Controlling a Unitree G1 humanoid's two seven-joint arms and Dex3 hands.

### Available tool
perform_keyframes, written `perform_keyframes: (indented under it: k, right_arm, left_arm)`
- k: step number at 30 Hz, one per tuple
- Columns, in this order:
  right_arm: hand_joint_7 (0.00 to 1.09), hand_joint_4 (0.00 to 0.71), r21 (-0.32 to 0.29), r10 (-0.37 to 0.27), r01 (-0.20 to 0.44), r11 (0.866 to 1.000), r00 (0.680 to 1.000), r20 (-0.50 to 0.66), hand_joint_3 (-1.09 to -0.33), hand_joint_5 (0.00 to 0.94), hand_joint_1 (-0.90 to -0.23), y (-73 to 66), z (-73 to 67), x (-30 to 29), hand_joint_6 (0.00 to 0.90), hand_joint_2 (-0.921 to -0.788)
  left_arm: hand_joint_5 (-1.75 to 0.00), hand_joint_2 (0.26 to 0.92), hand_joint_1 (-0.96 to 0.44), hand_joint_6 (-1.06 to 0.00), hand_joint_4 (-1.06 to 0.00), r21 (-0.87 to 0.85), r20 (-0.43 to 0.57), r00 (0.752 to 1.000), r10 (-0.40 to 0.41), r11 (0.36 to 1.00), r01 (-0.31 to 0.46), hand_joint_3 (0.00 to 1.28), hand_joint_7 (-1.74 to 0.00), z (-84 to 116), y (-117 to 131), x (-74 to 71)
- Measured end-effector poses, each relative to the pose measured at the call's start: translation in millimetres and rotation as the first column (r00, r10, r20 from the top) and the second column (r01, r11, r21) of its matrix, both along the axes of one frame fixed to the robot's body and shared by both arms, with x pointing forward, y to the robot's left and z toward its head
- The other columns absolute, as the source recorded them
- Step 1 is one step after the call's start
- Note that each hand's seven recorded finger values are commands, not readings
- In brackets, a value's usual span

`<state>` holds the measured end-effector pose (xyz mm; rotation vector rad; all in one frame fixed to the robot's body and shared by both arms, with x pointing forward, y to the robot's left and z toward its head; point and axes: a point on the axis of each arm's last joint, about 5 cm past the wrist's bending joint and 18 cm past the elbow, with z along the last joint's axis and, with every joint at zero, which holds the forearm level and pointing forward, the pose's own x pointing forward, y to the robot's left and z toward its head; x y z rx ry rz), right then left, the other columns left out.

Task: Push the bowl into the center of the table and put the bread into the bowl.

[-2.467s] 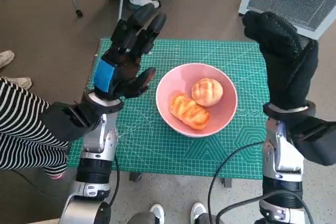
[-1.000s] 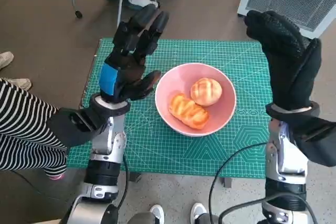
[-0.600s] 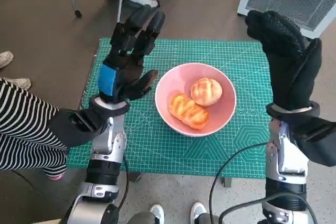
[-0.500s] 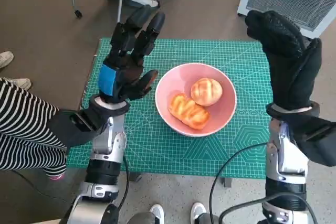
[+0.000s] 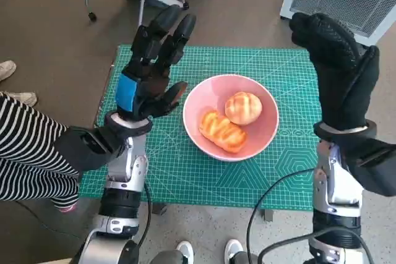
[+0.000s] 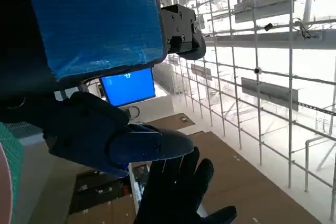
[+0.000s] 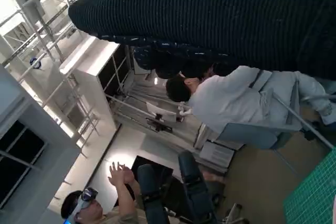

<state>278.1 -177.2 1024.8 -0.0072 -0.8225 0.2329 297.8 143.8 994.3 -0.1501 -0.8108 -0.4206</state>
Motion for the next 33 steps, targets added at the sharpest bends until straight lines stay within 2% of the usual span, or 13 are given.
perform_keyframes:
  k: [33]
  right_arm:
    - [0.56, 0.177, 0.013, 0.001, -0.001, 1.000, 1.000, -0.018, -0.690, 0.000, -0.722, -0.5, -4.2, 2.0, 0.040, -0.921]
  left_arm:
    - [-0.01, 0.921, -0.61, 0.00, -0.19, 0.003, -0.021, 1.000, -0.008, 1.000, 0.008, 0.34, -0.57, 1.8, -0.9, 0.3]
